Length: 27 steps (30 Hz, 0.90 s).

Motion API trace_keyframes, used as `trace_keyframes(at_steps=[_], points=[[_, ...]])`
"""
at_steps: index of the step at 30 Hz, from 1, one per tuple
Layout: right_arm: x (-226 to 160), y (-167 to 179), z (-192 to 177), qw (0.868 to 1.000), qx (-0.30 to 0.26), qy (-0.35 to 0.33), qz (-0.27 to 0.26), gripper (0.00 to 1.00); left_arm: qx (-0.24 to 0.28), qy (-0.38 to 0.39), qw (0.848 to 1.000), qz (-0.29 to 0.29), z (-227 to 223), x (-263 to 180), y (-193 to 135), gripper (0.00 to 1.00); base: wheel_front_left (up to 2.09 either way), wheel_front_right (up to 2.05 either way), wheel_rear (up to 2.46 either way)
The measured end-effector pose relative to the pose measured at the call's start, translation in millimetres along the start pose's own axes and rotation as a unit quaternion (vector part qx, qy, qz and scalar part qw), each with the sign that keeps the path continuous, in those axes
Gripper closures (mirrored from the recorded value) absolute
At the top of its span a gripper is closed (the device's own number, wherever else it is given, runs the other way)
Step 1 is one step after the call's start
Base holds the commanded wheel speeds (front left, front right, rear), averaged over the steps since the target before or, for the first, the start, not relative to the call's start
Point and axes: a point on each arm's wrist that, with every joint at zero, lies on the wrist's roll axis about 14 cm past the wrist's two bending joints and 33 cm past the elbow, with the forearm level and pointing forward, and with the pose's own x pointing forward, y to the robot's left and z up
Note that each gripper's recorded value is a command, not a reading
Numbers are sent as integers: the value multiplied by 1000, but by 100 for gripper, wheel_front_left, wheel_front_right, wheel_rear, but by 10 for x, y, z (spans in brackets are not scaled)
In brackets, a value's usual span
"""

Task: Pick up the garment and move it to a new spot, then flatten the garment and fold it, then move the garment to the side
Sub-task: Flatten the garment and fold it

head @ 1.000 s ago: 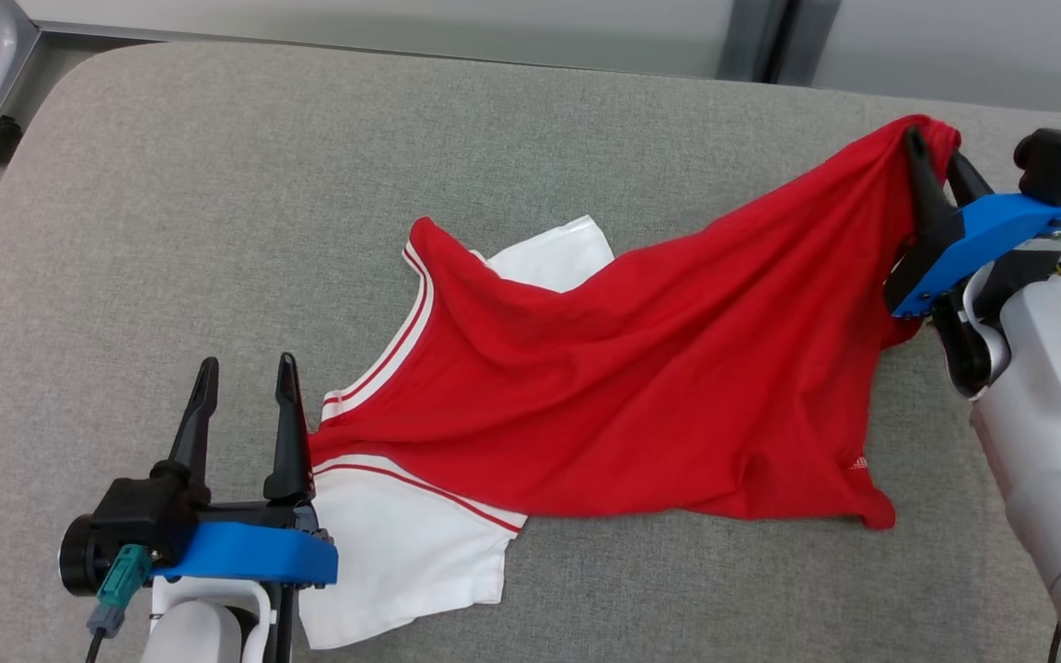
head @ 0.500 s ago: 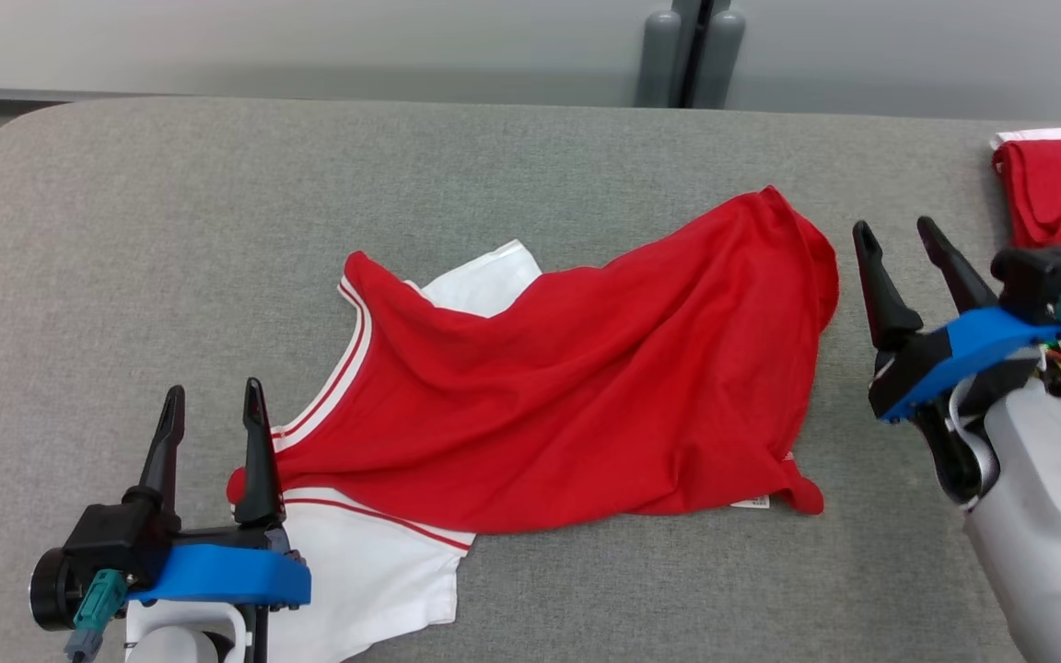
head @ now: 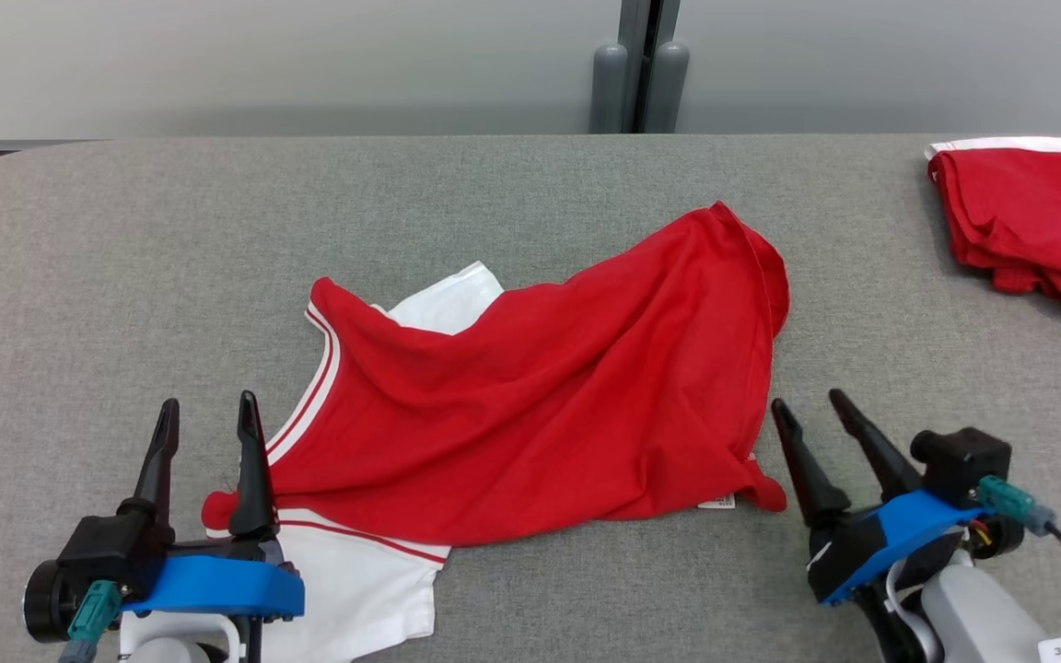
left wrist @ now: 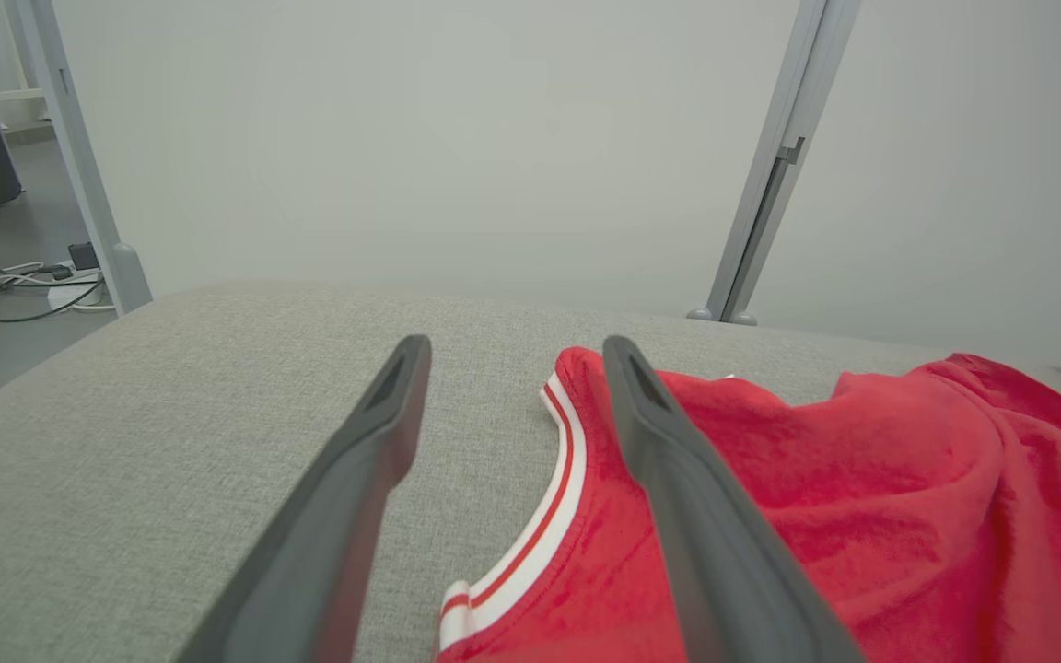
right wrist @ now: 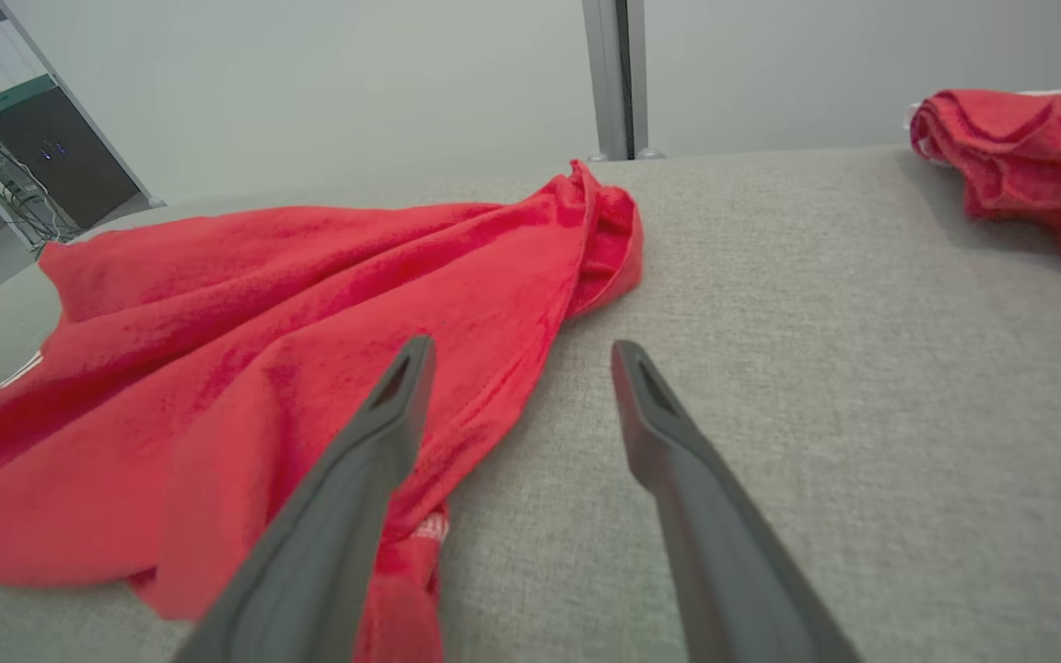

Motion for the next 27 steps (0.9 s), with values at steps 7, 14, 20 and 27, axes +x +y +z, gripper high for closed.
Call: trace_keyframes(at_steps=[7, 14, 20, 27], points=[[-45, 233, -344, 998, 13, 50, 26, 0, 0, 1, 1000, 1, -2, -26, 18, 0, 0, 0, 0], [61, 363, -554, 995, 25, 88, 36, 0, 1, 6, 1000, 7, -31, -57, 60, 0, 0, 0, 0], [190, 438, -578, 994, 38, 94, 40, 0, 1, 8, 1000, 14, -43, -56, 107, 0, 0, 0, 0], [268, 460, -486, 995, 53, 80, 36, 100, -1, 8, 1000, 14, -42, -53, 97, 0, 0, 0, 0]])
